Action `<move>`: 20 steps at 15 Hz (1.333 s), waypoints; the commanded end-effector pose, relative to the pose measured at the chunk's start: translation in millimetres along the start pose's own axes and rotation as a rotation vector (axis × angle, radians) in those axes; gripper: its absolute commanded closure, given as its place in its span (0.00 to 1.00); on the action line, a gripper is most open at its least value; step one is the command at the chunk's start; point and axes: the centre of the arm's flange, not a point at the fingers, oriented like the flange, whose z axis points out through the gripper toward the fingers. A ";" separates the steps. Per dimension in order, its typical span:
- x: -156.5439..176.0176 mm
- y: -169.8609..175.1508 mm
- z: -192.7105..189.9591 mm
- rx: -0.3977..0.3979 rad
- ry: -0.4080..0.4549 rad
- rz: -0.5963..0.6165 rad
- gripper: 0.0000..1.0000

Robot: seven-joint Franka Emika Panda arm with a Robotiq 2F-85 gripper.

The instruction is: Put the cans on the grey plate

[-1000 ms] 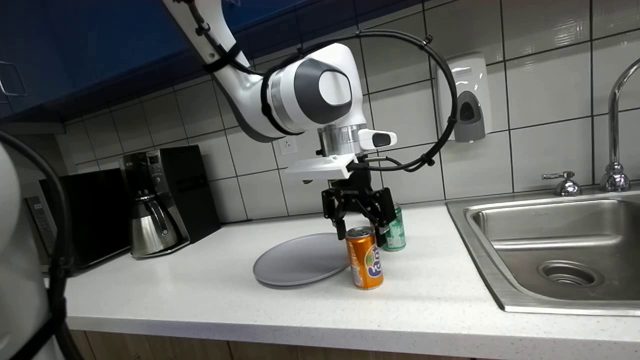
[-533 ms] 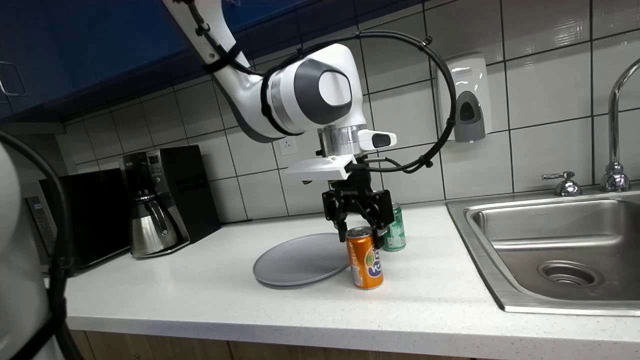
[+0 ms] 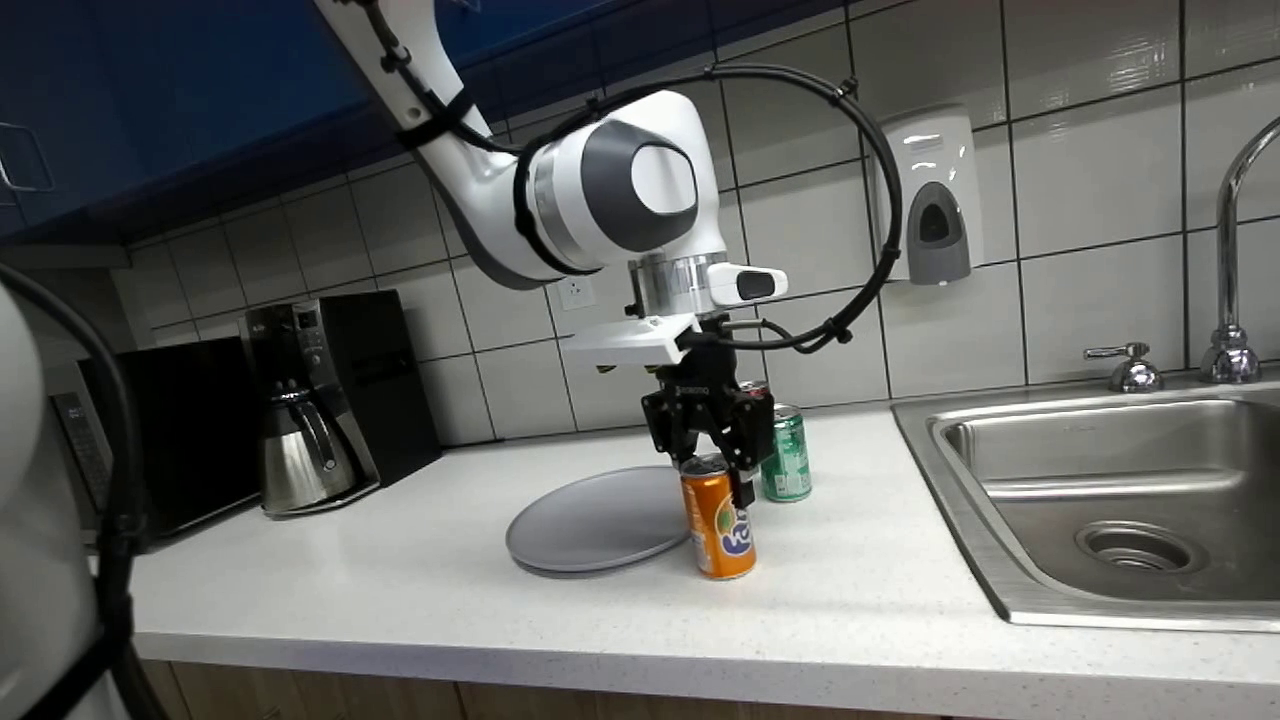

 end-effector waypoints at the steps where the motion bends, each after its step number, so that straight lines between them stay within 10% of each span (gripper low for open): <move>1: -15.0 -11.8 -24.0 -0.020 0.050 0.004 0.62; 20: 2.3 -143.8 -59.3 -0.002 0.148 -0.204 0.62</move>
